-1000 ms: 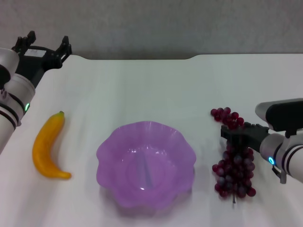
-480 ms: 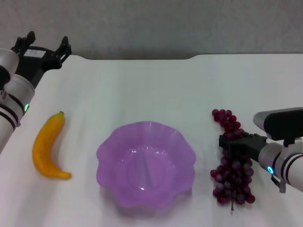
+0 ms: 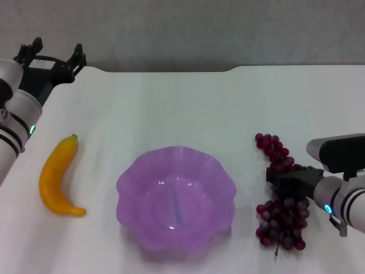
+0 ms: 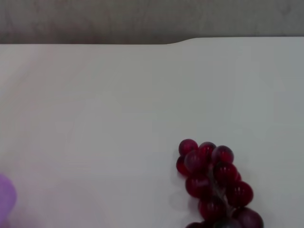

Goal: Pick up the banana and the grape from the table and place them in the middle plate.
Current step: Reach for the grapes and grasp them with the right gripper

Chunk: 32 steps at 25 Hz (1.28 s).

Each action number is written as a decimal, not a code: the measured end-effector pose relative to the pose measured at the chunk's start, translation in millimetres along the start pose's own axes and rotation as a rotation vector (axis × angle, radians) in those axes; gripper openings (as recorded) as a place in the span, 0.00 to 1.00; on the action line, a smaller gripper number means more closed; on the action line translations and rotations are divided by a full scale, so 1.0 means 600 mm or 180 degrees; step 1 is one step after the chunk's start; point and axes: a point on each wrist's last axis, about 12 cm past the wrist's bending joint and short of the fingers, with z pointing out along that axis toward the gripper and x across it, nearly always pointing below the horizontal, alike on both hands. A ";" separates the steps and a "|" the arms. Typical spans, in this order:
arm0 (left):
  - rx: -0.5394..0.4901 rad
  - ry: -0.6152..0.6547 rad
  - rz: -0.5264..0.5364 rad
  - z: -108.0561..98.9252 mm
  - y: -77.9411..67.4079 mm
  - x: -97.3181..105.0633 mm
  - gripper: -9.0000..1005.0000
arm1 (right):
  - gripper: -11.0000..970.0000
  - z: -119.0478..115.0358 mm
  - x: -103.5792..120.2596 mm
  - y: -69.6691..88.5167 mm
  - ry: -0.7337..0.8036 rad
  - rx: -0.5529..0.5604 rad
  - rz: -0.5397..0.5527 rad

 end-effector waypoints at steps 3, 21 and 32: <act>0.0008 -0.0007 0.0000 0.001 -0.002 -0.001 0.87 | 0.78 0.000 0.000 -0.005 0.0005 0.0031 0.0001; 0.0007 -0.0002 -0.0004 0.000 -0.002 0.000 0.87 | 0.49 -0.001 -0.003 -0.014 -0.0106 0.0061 0.0155; 0.0007 -0.0002 -0.0006 0.000 -0.002 0.000 0.87 | 0.40 -0.002 -0.004 -0.014 -0.0141 0.0055 0.0108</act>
